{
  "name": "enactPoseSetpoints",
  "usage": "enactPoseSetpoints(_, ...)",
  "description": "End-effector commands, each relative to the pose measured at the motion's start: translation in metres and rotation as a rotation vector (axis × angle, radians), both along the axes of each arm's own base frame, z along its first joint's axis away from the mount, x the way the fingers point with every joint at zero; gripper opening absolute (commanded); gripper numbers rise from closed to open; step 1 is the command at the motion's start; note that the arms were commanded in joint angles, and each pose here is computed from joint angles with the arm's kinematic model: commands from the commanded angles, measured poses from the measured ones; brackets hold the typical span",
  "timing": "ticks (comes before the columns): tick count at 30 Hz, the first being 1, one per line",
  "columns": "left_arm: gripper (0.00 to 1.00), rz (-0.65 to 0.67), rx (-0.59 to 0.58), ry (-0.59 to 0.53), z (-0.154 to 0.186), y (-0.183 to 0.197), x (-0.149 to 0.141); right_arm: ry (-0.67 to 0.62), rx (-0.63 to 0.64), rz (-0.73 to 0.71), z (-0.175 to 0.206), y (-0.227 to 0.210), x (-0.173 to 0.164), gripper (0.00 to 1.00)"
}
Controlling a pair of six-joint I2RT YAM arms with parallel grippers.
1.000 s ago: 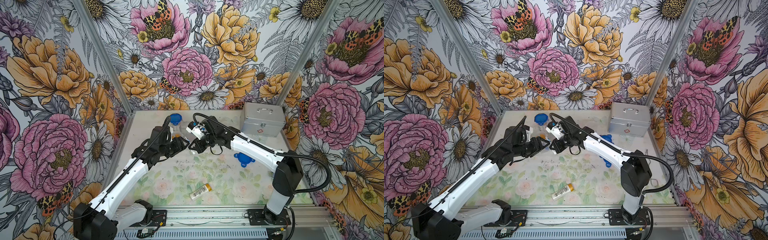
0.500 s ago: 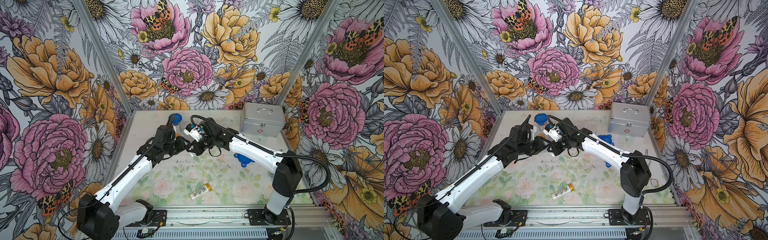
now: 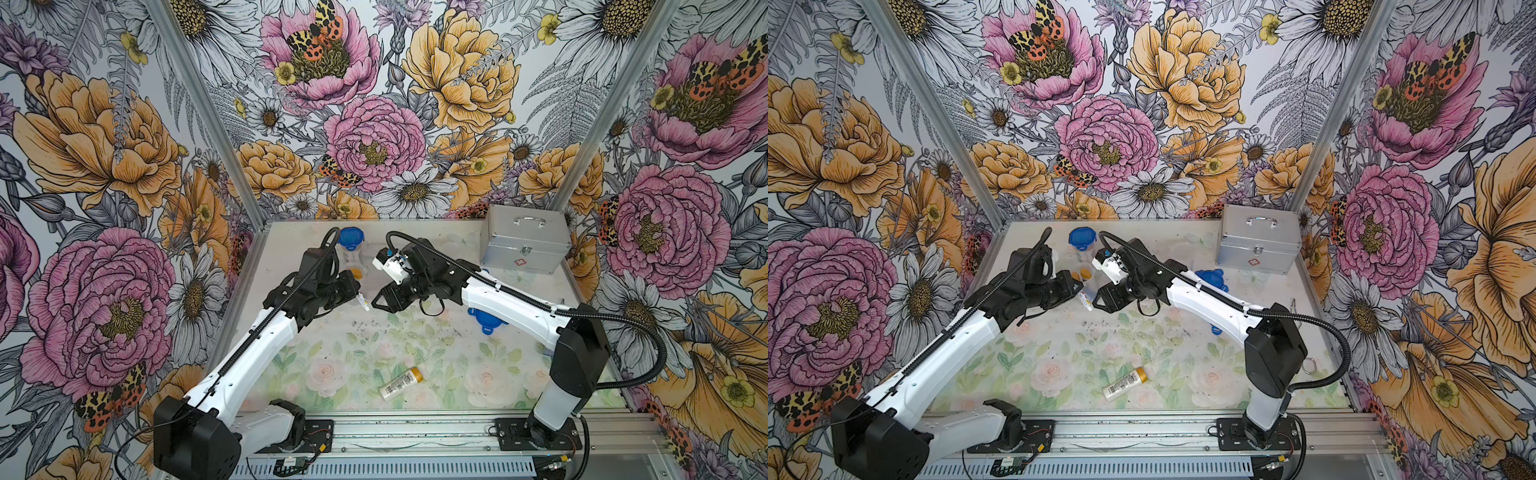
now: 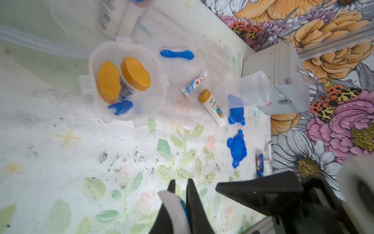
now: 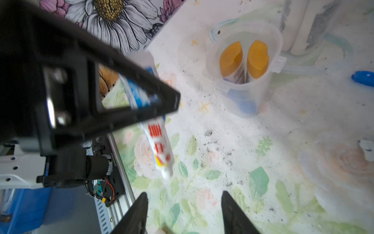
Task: Pack away toiletry kits
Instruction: Pick up the toiletry item from the center of the board, then place the toiletry item into the container.
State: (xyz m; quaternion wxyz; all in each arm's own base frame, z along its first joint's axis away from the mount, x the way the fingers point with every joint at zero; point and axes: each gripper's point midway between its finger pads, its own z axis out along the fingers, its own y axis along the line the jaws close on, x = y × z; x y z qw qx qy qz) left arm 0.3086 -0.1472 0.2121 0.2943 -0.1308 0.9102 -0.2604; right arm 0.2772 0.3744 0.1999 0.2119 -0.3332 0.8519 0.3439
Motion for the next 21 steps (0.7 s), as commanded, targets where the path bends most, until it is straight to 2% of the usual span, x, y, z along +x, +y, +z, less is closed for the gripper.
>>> enactPoseSetpoints(1,0.00,0.072,0.164,-0.148,0.031,0.029,0.022,-0.028,0.006,-0.118,0.013,-0.029,0.011,0.62)
enactPoseSetpoints(8,0.00,0.155,0.295,-0.245,0.048,0.049,0.063,0.017,-0.004,-0.273,0.008,-0.070,0.024,0.67)
enactPoseSetpoints(14,0.00,0.167,0.325,-0.247,0.033,0.045,0.094,0.065,-0.007,-0.398,0.001,-0.100,0.021,0.71)
enactPoseSetpoints(21,0.00,0.170,0.355,-0.241,0.010,0.036,0.113,0.100,-0.002,-0.503,-0.006,-0.131,0.010,0.72)
